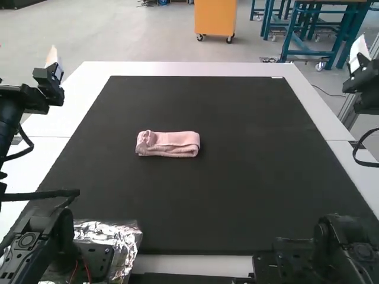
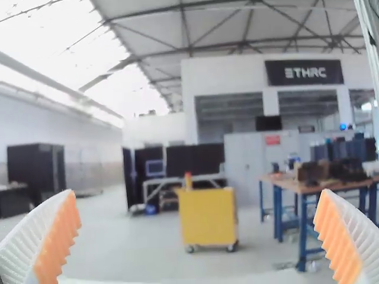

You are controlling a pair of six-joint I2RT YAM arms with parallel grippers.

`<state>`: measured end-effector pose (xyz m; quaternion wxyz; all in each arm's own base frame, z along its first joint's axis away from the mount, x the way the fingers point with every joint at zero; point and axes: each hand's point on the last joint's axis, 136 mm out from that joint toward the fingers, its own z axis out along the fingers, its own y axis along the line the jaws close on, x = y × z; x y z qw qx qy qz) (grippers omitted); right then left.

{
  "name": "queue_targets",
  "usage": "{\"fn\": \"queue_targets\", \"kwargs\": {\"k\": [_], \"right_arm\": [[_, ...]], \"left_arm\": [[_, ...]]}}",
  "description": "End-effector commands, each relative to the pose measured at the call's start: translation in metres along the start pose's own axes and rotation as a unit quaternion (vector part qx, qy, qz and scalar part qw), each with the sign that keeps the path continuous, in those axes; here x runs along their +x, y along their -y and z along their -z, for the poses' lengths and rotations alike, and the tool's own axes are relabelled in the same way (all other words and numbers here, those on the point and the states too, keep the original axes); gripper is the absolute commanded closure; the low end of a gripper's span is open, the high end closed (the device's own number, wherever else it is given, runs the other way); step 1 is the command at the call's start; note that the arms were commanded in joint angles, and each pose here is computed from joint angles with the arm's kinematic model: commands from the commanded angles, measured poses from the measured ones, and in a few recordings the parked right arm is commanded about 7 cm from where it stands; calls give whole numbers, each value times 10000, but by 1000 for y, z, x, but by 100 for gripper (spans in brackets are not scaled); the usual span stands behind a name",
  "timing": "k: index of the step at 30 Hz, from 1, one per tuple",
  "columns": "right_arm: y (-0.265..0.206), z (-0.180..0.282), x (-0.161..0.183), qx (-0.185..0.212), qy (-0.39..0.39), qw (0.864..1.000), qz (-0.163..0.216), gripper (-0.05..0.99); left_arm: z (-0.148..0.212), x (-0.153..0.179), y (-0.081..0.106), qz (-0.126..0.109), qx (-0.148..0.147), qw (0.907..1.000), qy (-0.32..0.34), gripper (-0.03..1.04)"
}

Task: Fold the towel.

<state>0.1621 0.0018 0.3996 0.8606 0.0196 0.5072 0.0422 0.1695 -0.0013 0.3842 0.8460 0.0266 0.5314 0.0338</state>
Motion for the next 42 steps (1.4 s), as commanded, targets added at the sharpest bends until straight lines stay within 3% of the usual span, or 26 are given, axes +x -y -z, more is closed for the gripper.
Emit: {"fn": "queue_targets", "kwargs": {"k": [1,3,6,8,9,14,17,42], "right_arm": [[16,-4,40,364,3,9991,225,3],[17,-3,64,326,122,9990,266,3],[9,0,97,32,66,9983,576,3],[12,4,124,37,-172,9979,616,3],[13,5,133,53,-257,9974,671,3],[26,23,213,209,-1945,9775,785,3],[29,43,251,204,-2802,9564,794,3],[24,46,256,60,-2914,9535,766,3]], "left_arm": [[-5,41,10,-152,222,9994,-207,4],[-8,67,10,-172,162,9995,-213,4],[-6,96,-1,-292,-224,9993,-36,4],[-3,125,-2,-432,-308,9983,-243,4],[1,151,-7,-500,-451,9954,-687,4],[12,199,0,-33,-343,9844,-1723,4],[21,221,0,14,-347,9752,-2187,4],[21,221,2,66,-327,9753,-2184,4]]}}
